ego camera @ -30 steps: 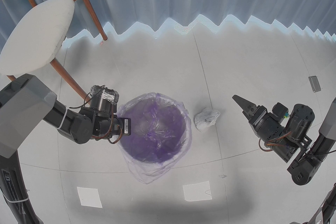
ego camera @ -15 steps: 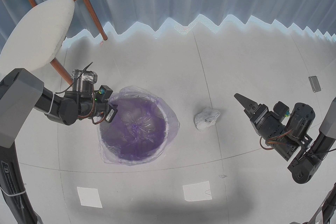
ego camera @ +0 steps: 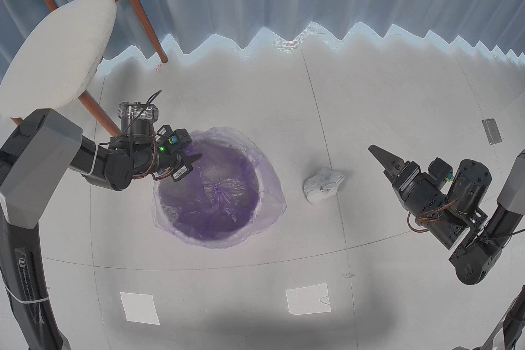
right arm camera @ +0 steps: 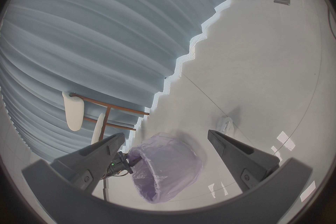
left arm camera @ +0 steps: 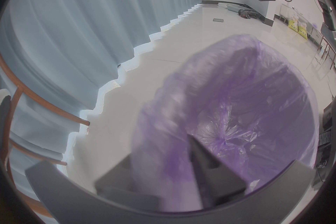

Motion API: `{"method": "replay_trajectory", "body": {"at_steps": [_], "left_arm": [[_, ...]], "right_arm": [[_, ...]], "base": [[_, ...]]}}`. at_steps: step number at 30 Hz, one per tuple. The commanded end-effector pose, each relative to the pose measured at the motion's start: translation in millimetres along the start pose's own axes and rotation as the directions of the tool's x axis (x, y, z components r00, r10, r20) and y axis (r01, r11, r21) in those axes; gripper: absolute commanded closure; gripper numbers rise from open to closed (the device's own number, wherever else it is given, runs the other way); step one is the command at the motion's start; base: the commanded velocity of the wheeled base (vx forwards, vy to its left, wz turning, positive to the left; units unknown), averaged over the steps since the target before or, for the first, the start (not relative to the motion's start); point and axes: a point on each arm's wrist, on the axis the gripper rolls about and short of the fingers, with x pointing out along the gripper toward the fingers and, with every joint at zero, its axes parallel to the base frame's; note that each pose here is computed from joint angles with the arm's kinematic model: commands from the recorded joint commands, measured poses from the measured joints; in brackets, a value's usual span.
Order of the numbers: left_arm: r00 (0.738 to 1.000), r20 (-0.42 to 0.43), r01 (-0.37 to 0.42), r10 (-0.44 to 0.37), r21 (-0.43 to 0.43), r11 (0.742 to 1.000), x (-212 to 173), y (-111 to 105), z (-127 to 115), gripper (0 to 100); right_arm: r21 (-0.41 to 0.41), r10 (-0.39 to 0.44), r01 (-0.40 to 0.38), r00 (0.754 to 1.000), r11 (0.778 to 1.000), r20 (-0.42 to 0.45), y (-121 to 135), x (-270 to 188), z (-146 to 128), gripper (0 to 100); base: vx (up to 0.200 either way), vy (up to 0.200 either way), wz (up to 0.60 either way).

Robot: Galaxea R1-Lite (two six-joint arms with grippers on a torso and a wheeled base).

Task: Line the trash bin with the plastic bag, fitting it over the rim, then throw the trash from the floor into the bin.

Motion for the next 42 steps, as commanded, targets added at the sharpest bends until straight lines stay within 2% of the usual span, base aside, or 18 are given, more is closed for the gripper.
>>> {"method": "replay_trajectory", "body": {"at_steps": [1,5,12,19,21,24,27,28,29,30,31,32,33,34,35,36,41,42], "left_arm": [[1.0,-0.005,0.002,-0.002,-0.01,1.0,9.6,-1.6,-7.3,0],[0.999,0.02,-0.029,0.03,-0.047,0.998,10.7,4.8,-4.1,0],[0.977,0.147,-0.134,0.157,-0.155,0.979,4.0,27.0,24.0,0],[0.955,0.186,-0.181,0.229,-0.245,0.953,-38.7,41.4,40.2,0],[0.958,0.174,-0.174,0.229,-0.284,0.943,-53.6,35.5,36.7,0],[0.962,0.166,-0.134,0.215,-0.398,0.907,-98.8,11.7,35.4,0],[0.976,0.147,-0.056,0.159,-0.537,0.842,-137.0,-17.9,31.1,0],[0.977,0.145,-0.052,0.155,-0.544,0.837,-137.6,-19.3,30.1,0],[0.986,0.113,-0.027,0.125,-0.627,0.779,-147.2,-30.8,20.5,0],[0.99,0.096,-0.015,0.107,-0.672,0.741,-148.4,-36.1,14.8,0],[0.99,0.096,-0.015,0.107,-0.672,0.741,-148.4,-36.1,14.8,0],[0.994,0.094,0.036,0.06,-0.782,0.622,-149.7,-46.2,6.0,0],[0.994,0.099,0.058,0.044,-0.831,0.553,-148.5,-51.1,3.1,0],[0.994,0.099,0.058,0.044,-0.831,0.553,-148.5,-51.1,3.1,0],[0.991,0.123,0.091,0.048,-0.898,0.43,-143.1,-56.5,2.4,0],[0.988,0.142,0.111,0.058,-0.922,0.37,-137.8,-58.3,2.4,0],[0.97,0.212,0.196,0.121,-0.971,0.135,-104.0,-79.0,-18.9,0],[0.962,0.236,0.223,0.14,-0.97,0.101,-97.4,-86.0,-24.7,0]], "right_arm": [[-0.001,0.009,-0.009,1.0,1.0,0.007,0.4,0.4,0.3,0],[-0.002,0.011,-0.011,1.0,1.0,0.013,0.5,0.7,1.7,0],[0.001,0.004,-0.004,1.0,1.0,0.004,-1.5,1.5,-0.6,0],[0.001,0.003,-0.003,1.0,1.0,0.003,-1.8,1.6,-0.9,0],[0.001,0.0,0.0,1.0,1.0,0.004,-2.4,1.8,-0.8,0],[0.001,-0.008,0.008,1.0,1.0,-0.006,-4.9,3.0,-3.5,0],[0.003,-0.023,0.023,1.0,1.0,-0.019,-9.9,5.3,-7.0,0],[0.003,-0.025,0.025,1.0,1.0,-0.018,-10.3,5.5,-7.3,0],[0.006,-0.032,0.032,0.999,0.999,-0.024,-12.6,6.7,-9.2,0],[0.008,-0.035,0.036,0.999,0.999,-0.03,-13.7,7.3,-10.7,0],[0.008,-0.035,0.036,0.999,0.999,-0.03,-13.7,7.3,-10.7,0],[0.012,-0.05,0.05,0.998,0.999,-0.046,-18.3,9.6,-15.7,0],[0.012,-0.059,0.059,0.997,0.998,-0.054,-21.5,11.1,-18.4,0],[0.012,-0.059,0.059,0.997,0.998,-0.054,-21.5,11.1,-18.4,0],[0.012,-0.07,0.071,0.995,0.997,-0.064,-25.7,13.4,-21.8,0],[0.014,-0.075,0.076,0.995,0.997,-0.068,-27.1,13.8,-23.0,0],[0.031,-0.098,0.101,0.991,0.994,-0.095,-32.7,11.7,-28.7,0],[0.031,-0.095,0.099,0.99,0.995,-0.1,-32.3,11.0,-29.2,0]], "base": [[0.0,0.0,0.0],[0.0,0.0,0.0],[0.0,0.0,0.0],[0.0,0.0,0.0],[0.0,0.0,0.0],[0.0,0.0,0.0],[0.0,0.0,0.0],[0.0,0.0,0.0],[0.0,0.0,0.0],[0.0,0.0,0.0],[0.0,0.0,0.0],[0.0,0.0,0.0],[0.0,0.0,0.0],[0.0,0.0,0.0],[0.0,0.0,0.0],[0.0,0.0,0.0],[0.0,0.0,0.0],[0.0,0.0,0.0]]}}
